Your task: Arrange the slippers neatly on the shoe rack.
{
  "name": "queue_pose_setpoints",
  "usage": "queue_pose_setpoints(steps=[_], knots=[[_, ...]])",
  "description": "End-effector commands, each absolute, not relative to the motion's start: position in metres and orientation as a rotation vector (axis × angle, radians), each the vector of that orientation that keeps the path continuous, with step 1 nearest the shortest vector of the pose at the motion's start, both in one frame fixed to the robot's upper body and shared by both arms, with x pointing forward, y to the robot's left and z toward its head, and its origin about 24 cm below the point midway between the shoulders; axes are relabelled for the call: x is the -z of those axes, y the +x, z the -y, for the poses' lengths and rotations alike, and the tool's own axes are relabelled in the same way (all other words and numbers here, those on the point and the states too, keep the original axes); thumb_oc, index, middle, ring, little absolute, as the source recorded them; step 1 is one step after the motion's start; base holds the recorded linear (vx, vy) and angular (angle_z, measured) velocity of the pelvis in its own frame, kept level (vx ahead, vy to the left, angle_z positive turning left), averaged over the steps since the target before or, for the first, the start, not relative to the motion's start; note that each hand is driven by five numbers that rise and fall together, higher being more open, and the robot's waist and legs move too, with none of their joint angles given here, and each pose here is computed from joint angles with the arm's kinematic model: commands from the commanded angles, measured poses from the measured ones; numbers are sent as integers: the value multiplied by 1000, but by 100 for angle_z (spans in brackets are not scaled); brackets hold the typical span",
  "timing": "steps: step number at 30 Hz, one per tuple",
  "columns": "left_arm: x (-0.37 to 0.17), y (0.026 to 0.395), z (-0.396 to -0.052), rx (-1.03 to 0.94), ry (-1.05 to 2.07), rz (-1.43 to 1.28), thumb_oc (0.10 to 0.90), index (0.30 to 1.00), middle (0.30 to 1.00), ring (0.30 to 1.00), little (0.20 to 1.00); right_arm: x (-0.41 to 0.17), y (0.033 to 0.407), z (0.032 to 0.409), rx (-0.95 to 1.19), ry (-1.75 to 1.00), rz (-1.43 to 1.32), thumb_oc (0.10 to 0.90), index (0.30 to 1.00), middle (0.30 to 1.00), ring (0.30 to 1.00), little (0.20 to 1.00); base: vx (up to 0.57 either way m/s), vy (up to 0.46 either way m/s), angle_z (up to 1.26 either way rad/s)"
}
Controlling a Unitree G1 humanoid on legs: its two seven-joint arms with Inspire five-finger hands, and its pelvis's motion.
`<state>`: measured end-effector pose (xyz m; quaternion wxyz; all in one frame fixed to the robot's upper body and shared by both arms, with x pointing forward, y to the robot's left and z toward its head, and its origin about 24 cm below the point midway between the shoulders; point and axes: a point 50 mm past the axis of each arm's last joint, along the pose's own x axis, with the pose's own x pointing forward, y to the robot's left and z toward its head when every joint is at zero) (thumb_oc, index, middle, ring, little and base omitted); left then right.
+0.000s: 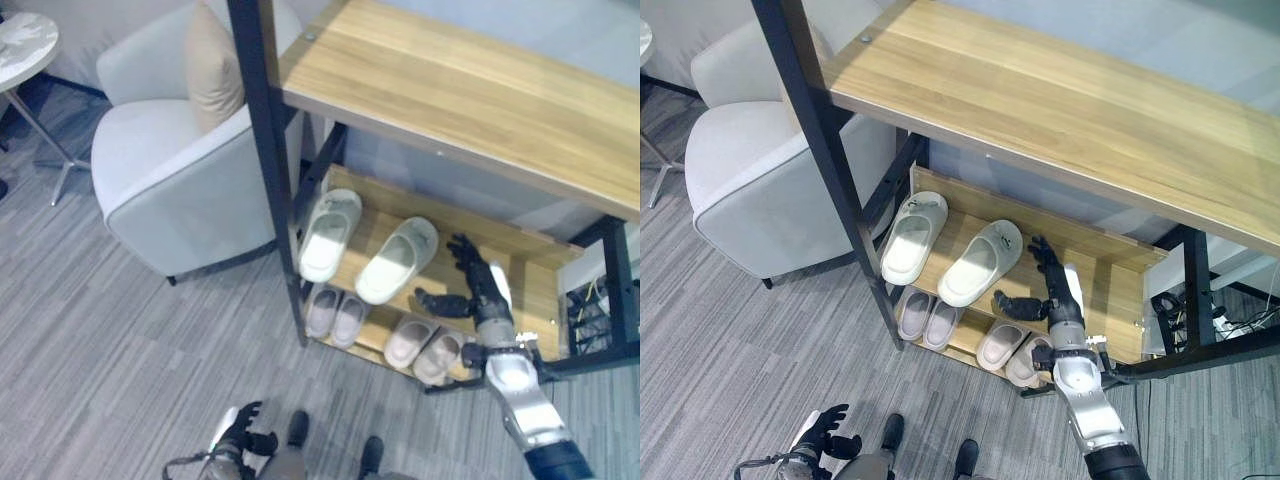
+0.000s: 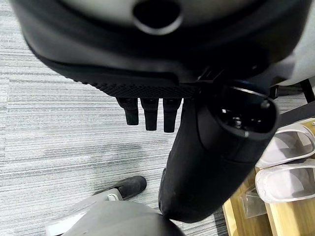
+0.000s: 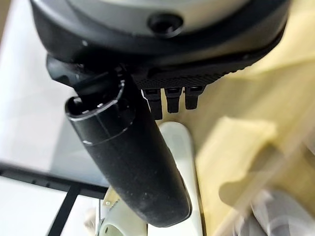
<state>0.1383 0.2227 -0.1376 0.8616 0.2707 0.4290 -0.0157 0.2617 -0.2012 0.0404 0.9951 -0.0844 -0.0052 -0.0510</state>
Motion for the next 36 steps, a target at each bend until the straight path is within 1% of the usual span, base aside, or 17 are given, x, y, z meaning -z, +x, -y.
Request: queue_pose_setpoints(steps=[1,2,3,6,14,25,36], knots=[[148,121,-206,123,576,-937,800,900,900,900,900,-85,278,200,100,-29,249,800,900,900,900,900,0,0,0],[148,120,-206,131,579,-936,800,900,900,900,900,-78,280,198,106,36,221,800,900,900,900,900,0,0,0],[148,121,-206,130,579,-936,800,900,900,900,900,-78,280,198,105,37,221,800,900,900,900,900,0,0,0],[148,120,-205,140,586,-938,800,900,900,900,900,-65,285,193,128,155,168,800,900,900,900,900,0,0,0],[151,112,-210,140,603,-970,800,900,900,900,900,-50,301,186,132,296,86,800,900,900,900,900,0,0,0],[151,113,-213,145,617,-975,800,900,900,900,900,-48,316,181,90,304,33,800,900,900,900,900,2,2,1],[153,113,-207,176,617,-973,800,900,900,900,900,-70,334,164,-48,180,67,800,900,900,900,900,2,1,1]])
